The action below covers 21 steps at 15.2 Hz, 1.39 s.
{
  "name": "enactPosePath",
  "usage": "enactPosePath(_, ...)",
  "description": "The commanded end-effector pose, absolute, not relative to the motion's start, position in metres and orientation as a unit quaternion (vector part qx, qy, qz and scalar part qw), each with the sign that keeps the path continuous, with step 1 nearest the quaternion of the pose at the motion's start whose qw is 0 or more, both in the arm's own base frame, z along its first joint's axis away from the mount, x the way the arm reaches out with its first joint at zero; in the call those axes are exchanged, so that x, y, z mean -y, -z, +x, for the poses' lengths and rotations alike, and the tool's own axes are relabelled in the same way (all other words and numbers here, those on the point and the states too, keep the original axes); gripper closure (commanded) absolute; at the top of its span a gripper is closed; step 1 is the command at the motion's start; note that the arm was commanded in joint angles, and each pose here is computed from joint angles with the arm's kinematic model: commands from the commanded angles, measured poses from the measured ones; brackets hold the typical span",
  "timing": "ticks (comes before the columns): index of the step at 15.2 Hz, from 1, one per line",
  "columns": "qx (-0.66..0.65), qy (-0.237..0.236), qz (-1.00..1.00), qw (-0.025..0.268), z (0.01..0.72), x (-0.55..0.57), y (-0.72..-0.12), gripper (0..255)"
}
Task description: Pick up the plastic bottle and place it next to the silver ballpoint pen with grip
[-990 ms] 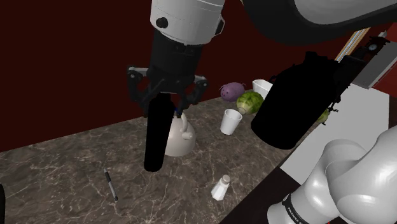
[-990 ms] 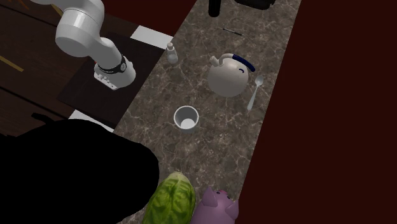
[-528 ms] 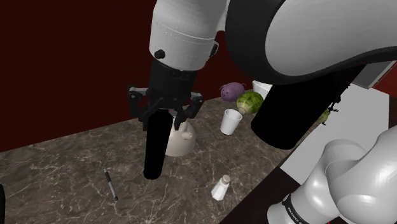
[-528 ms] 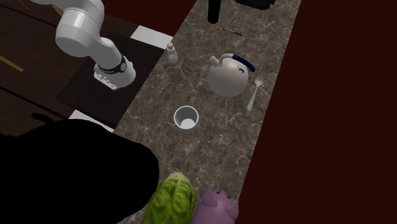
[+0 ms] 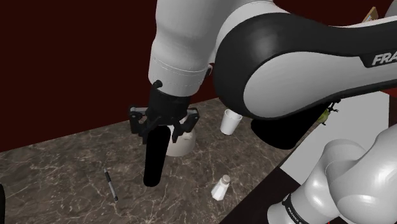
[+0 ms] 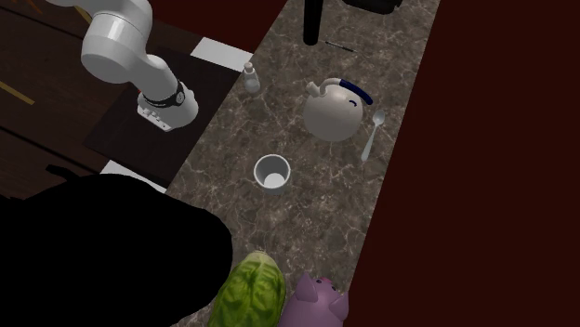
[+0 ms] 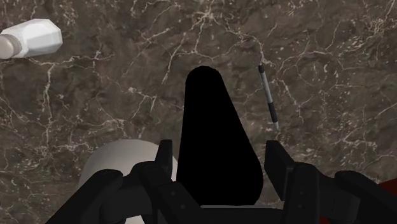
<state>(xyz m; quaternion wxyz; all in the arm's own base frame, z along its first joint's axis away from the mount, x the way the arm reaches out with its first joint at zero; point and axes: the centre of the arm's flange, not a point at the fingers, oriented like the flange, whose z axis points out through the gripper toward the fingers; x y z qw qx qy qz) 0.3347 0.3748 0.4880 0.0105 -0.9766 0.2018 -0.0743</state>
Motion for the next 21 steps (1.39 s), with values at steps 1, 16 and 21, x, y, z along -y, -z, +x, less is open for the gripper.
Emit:
enactPosePath(1, -0.202, 0.075, -0.977, 0.011, 0.335, -0.375, -0.478, 255)
enactPosePath(16, -0.202, 0.075, -0.977, 0.011, 0.335, -0.375, -0.416, 255)
enactPosePath(21, -0.202, 0.075, -0.977, 0.011, 0.335, -0.375, -0.416, 0)
